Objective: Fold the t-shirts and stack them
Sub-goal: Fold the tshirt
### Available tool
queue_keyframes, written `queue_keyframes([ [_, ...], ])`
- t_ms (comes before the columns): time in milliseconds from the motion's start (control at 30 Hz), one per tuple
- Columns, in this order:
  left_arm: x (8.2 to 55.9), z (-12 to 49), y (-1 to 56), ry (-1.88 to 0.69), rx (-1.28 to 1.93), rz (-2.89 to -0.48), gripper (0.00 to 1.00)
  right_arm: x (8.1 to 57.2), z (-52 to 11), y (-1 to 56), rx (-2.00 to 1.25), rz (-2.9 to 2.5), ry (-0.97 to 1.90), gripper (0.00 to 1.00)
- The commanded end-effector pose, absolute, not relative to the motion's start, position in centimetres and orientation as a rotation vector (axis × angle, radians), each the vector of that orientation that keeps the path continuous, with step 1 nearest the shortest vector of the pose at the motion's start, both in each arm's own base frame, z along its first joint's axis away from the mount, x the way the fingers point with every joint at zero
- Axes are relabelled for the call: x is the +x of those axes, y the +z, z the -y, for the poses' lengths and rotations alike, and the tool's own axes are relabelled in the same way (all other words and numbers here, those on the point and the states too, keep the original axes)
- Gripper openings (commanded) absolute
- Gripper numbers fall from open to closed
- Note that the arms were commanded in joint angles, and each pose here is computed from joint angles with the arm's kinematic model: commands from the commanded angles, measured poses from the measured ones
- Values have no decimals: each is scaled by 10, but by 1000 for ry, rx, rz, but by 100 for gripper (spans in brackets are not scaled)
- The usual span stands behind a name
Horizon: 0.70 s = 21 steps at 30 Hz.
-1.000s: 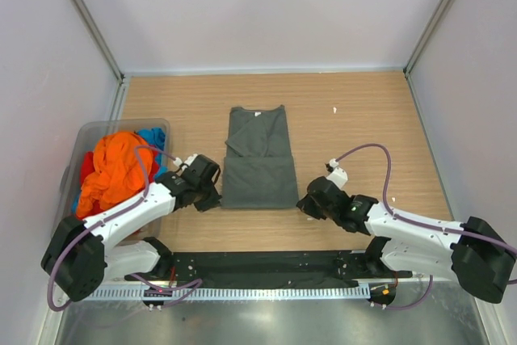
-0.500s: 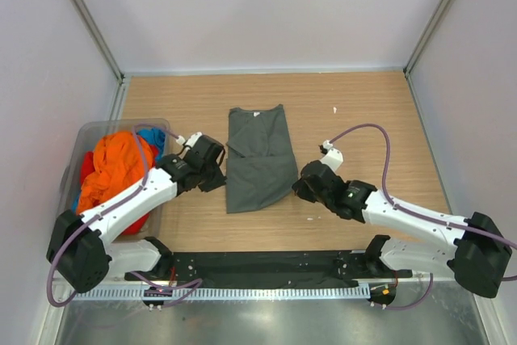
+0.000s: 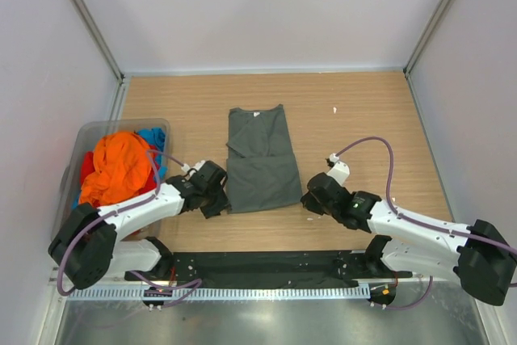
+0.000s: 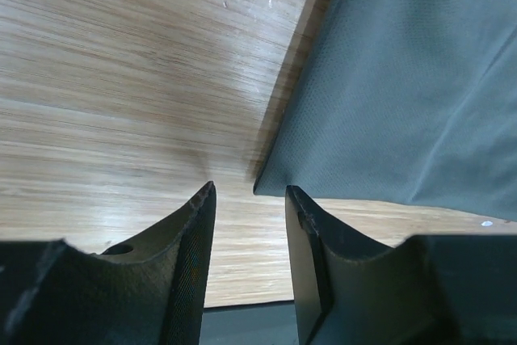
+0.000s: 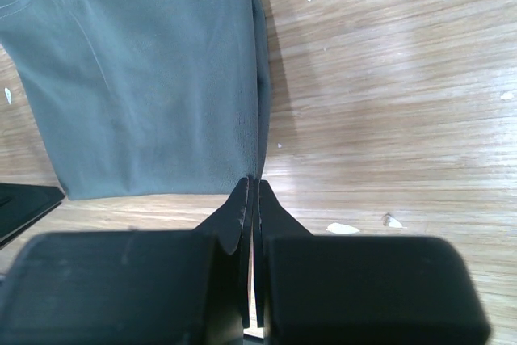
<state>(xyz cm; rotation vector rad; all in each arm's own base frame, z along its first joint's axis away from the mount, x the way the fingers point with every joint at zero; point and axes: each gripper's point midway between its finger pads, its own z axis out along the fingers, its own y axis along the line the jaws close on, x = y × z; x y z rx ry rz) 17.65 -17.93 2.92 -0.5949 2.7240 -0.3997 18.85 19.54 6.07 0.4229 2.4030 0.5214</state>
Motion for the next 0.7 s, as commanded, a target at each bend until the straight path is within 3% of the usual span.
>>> queue_keyframes([
  [0, 189, 193, 28, -465, -659, -2664, 41, 189, -195, 65, 445, -2369, 559, 1],
  [467, 179, 195, 13, -351, -659, -2719, 28, 186, -193, 64, 458, -2355, 589, 1],
  [667, 181, 181, 27, -207, -604, -2693, 34, 185, -192, 64, 459, -2355, 586, 1],
])
